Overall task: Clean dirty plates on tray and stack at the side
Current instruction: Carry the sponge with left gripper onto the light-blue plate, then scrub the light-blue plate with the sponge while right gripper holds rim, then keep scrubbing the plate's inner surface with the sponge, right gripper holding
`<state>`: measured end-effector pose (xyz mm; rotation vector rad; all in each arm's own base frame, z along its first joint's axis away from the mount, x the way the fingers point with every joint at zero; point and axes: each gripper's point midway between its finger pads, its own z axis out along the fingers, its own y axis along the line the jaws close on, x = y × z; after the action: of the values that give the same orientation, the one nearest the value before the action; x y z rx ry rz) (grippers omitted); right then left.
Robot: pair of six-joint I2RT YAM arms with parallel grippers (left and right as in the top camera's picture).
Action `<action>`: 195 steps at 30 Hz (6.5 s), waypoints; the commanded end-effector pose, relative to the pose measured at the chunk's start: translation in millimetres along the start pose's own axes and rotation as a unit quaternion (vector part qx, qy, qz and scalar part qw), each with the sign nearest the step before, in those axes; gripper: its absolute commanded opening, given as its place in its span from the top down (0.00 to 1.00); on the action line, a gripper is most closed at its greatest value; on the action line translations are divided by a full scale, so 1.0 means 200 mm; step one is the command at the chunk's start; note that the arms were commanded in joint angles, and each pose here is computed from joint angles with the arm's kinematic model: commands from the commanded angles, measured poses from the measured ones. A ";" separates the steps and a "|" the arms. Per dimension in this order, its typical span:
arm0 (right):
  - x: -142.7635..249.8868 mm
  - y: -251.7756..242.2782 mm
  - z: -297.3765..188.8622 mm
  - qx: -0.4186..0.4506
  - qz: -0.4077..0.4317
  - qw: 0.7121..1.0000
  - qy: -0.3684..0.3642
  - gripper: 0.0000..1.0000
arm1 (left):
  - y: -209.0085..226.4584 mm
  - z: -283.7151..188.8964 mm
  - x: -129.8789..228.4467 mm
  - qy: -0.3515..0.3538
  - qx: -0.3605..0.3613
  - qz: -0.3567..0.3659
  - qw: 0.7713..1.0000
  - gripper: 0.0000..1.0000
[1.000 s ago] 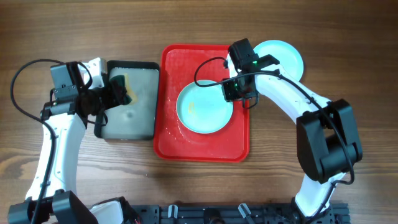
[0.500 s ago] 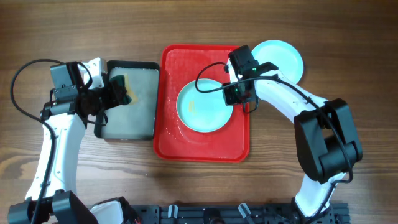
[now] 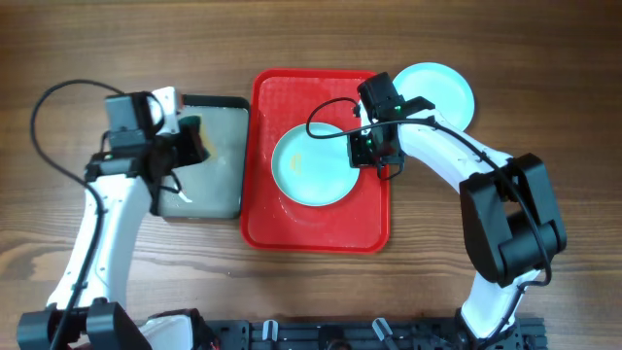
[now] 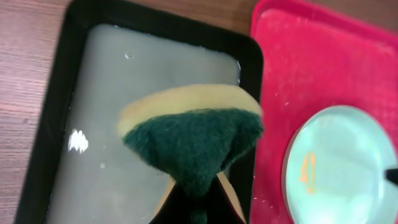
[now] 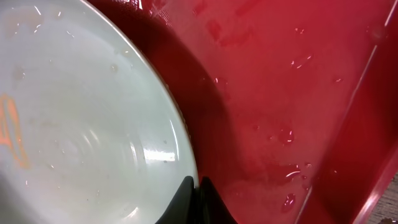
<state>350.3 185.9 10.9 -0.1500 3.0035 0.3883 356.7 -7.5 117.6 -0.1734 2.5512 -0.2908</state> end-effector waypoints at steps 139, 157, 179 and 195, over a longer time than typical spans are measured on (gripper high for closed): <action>0.02 0.09 0.02 -0.019 -0.062 0.998 -0.002 0.96 | -0.80 0.15 0.13 0.156 0.120 -0.032 0.980 0.96; 0.02 0.09 0.02 -0.019 -0.063 0.998 -0.004 0.96 | -0.67 0.37 0.47 0.245 -0.032 -0.054 0.967 0.96; 0.02 0.09 0.02 -0.019 -0.063 0.998 -0.004 0.96 | -0.67 0.49 0.53 0.252 -0.054 -0.063 0.964 0.96; 0.01 0.10 0.02 -0.021 -0.064 0.998 -0.007 0.96 | -0.67 0.61 0.47 0.230 -0.028 -0.045 0.972 0.96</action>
<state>349.4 201.4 12.6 -0.2968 2.9622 0.4166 350.5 -174.4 11.1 -0.3102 3.0111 -0.3312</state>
